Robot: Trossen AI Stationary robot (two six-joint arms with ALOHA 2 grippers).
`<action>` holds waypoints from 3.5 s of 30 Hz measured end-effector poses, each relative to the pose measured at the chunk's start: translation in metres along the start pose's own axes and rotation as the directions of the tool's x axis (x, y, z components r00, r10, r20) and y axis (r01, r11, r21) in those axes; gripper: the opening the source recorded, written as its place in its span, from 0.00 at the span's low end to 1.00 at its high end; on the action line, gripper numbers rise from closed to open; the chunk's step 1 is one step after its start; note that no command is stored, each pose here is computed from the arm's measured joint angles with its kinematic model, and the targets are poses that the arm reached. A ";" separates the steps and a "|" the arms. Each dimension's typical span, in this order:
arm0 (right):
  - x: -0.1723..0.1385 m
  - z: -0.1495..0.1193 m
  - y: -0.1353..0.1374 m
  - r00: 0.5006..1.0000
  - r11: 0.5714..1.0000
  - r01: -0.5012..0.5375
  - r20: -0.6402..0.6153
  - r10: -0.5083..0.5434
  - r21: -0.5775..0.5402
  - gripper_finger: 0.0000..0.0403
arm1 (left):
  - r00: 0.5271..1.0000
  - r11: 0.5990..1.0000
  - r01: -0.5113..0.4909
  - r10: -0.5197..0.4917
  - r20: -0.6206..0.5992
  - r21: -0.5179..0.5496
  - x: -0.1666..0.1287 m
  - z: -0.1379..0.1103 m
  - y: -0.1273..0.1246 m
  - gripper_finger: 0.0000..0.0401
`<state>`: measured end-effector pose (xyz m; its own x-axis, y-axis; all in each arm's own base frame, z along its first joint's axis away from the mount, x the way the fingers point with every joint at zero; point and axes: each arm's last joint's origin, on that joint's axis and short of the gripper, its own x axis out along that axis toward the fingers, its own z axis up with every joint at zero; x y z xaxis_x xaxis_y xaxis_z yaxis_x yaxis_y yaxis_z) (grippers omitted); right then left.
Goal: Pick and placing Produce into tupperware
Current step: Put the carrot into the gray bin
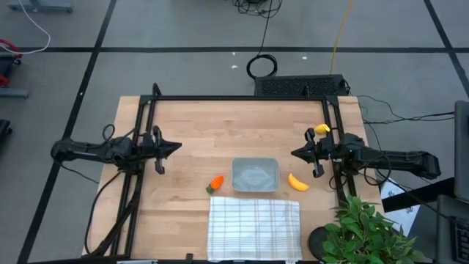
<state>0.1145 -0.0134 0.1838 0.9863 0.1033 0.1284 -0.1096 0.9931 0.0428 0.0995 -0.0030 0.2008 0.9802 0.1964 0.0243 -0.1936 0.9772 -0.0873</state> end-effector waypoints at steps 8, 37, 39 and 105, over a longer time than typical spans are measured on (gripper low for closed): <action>0.000 0.000 0.000 1.000 1.000 0.000 0.000 0.000 0.002 0.00 | 0.996 0.999 0.015 -0.017 -0.089 -0.028 0.015 -0.008 -0.005 0.01; 0.000 0.000 0.000 1.000 1.000 0.000 0.000 0.000 0.003 0.00 | 0.872 0.988 -0.098 0.029 -0.489 -0.117 0.073 0.042 -0.057 0.00; 0.000 0.000 0.000 1.000 1.000 0.000 0.000 0.000 0.003 0.00 | 0.845 0.985 -0.108 0.021 -0.534 -0.134 0.080 0.043 -0.063 0.00; 0.000 0.000 -0.001 0.999 0.999 0.035 0.002 -0.035 0.037 0.00 | 0.162 0.962 -0.239 -0.094 -0.982 -0.131 0.220 0.014 -0.071 0.71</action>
<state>0.1146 -0.0144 0.1838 0.9893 0.0679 0.1287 -0.0791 0.9934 0.0834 0.3280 -0.0282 0.2260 0.2173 -0.1392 -0.9661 -0.4148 0.8828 -0.2205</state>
